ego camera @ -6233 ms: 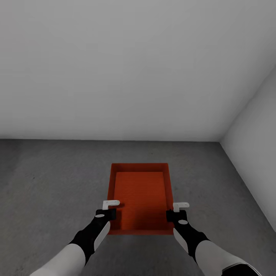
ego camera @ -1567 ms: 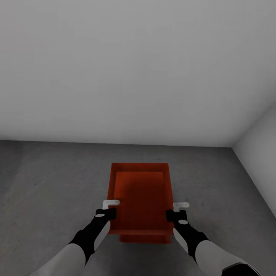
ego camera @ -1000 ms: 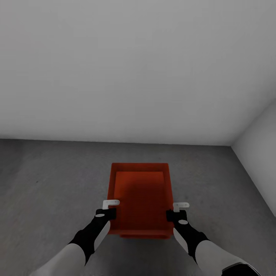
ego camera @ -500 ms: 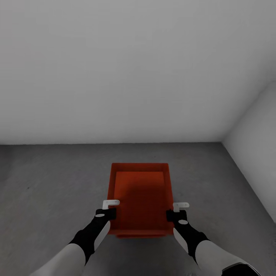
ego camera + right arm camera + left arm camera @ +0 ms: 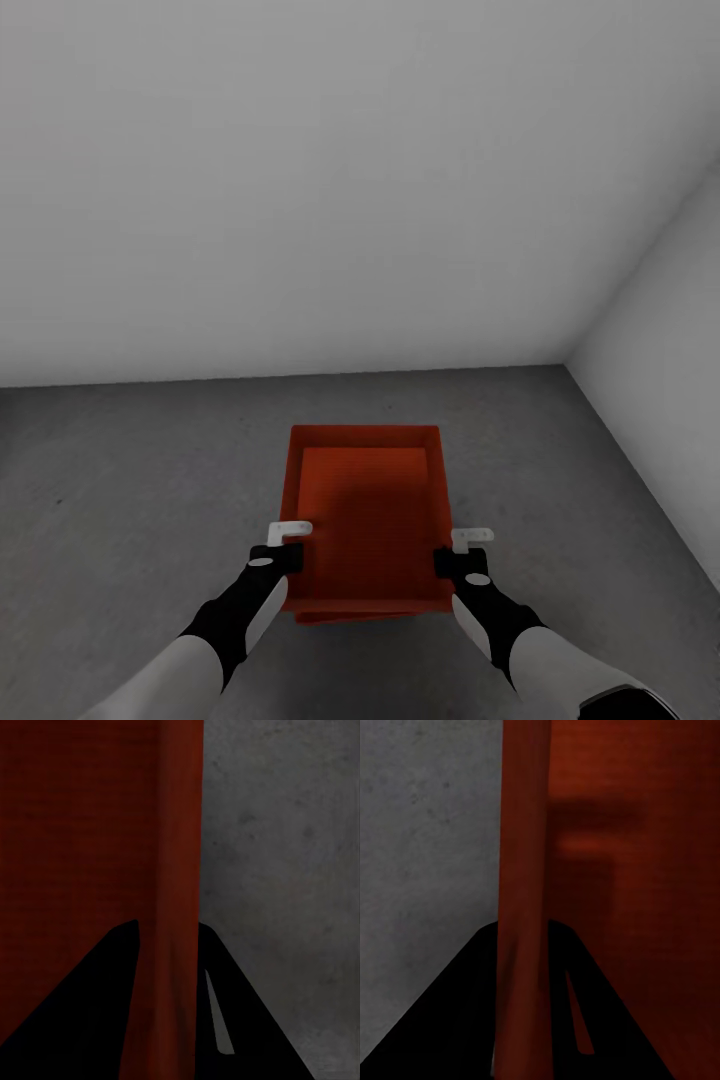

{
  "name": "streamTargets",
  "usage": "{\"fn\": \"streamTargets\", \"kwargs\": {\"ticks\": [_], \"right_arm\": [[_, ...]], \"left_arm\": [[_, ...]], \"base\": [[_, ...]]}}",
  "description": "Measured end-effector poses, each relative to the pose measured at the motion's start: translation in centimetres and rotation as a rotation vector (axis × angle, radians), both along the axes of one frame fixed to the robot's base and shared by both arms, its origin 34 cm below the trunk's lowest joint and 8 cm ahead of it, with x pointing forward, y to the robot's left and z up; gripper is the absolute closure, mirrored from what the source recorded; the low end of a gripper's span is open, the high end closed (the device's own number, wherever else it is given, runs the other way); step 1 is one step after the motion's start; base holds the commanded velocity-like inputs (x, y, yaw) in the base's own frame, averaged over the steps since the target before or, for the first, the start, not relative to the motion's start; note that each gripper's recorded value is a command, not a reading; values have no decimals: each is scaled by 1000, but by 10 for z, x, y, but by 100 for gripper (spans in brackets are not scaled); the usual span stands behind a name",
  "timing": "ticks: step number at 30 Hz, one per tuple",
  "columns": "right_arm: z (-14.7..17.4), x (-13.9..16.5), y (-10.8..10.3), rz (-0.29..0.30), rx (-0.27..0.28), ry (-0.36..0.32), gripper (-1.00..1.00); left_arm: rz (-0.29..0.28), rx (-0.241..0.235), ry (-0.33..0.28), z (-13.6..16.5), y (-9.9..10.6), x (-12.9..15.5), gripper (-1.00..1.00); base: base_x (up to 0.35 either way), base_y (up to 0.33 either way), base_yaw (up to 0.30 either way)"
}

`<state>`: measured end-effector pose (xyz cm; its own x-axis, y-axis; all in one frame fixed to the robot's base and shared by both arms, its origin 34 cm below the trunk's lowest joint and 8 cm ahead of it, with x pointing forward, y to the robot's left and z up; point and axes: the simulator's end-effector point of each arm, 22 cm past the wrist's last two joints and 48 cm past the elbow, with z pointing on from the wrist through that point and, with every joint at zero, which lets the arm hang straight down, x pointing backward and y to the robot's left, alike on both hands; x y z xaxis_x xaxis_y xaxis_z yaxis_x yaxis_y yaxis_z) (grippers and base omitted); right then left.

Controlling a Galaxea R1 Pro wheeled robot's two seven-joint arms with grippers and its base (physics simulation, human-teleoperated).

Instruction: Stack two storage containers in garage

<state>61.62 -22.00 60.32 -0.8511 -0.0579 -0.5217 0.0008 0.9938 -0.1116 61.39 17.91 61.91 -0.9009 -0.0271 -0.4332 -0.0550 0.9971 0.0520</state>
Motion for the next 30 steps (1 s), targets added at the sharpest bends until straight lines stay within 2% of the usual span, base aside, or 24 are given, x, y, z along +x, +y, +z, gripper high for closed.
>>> {"fn": "streamTargets", "kwargs": {"ticks": [5,15,30], "right_arm": [[0,0,0,0,0,0,100],[0,0,0,-1,1,0,100],[0,0,0,0,0,0,100]], "left_arm": [[0,0,0,0,0,0,100],[-1,1,0,0,0,1,100],[0,0,0,0,0,0,100]], "base": [[0,0,43],[0,0,179],[-24,0,11]]}}
